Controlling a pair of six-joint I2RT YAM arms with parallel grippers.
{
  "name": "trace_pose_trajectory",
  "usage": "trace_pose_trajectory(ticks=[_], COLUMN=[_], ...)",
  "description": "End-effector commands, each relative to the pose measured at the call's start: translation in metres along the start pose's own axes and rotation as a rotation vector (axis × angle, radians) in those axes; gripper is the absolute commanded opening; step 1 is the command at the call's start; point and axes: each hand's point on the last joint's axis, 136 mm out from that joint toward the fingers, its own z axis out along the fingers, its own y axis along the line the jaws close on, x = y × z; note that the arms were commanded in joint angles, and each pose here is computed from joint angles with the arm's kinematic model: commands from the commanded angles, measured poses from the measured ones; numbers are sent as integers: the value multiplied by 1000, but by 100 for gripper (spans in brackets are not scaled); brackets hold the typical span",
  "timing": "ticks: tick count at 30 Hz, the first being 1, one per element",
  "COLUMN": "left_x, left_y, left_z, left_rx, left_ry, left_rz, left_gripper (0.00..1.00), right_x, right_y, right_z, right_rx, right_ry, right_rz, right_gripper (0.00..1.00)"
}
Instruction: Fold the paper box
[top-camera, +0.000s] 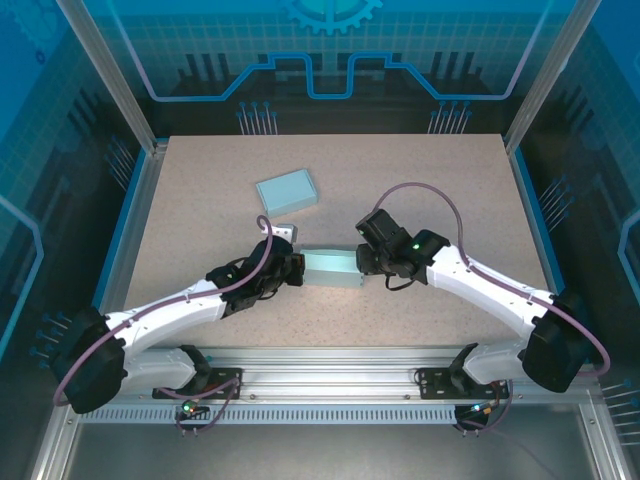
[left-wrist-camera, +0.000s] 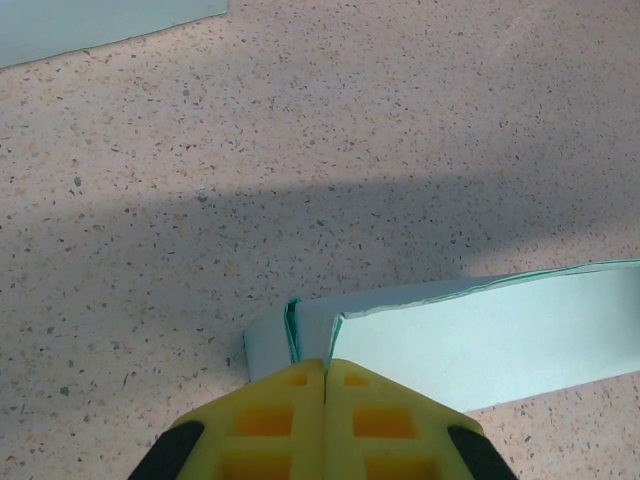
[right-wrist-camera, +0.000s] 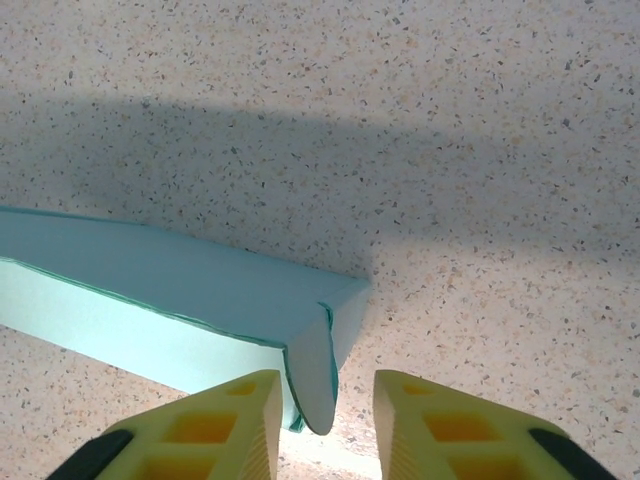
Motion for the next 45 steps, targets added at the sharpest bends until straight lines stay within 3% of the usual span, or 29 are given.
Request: trace_pose_trajectory(ticks=[1,9,32,45], left_x=[16,15,22,28], left_y=[8,7,-4,-5], left_z=[4,4,13,16], left_rx=[-37,-35,-20,-25], left_ry=[53,53,67,80], left_rz=[13,16,46,62], left_gripper=[0,0,0,0], right_x=[1,3,-10,-15], right_y=[8,14,50,54], right_z=[-2,3,10,7], right_rx=[-25,-36,-221,-423], right_ry=[-7,18,-23,-41], right_rz=[-10,-1,135,283], right_gripper=[29,11,12,11])
